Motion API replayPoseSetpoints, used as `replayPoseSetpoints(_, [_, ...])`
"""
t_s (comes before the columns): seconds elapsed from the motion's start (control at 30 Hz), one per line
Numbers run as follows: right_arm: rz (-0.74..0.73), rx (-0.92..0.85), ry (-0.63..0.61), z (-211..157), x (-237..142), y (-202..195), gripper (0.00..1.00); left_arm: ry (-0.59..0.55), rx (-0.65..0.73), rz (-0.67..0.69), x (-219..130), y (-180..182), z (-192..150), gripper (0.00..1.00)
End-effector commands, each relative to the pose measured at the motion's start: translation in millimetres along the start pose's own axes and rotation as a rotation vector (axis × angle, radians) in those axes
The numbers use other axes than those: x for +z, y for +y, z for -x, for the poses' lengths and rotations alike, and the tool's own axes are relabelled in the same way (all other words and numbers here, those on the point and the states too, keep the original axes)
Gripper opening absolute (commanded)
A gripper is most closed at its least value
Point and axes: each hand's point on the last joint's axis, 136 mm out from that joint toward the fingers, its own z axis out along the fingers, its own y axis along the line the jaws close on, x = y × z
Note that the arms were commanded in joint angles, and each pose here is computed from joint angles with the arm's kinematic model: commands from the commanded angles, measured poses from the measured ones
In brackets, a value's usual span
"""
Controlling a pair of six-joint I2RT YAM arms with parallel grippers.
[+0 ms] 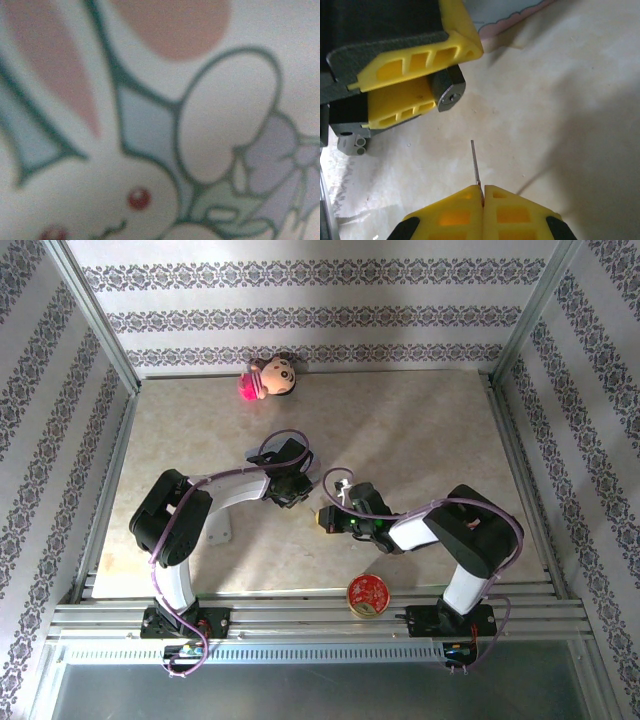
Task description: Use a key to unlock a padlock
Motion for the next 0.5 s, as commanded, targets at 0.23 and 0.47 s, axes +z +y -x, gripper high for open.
replayPoseSetpoints(0.23, [0.046,-0.013,-0.07,22.8,9.0,17.0,0.0,0.013,-0.012,-0.052,-5.0,-10.4,-6.1,0.19])
replayPoseSetpoints(0.47, [0.044,-0.003,-0.076,24.5,13.8,15.1,0.0,0.011,-0.01,-0.058,-6.6,-11.9,-5.3,0.19])
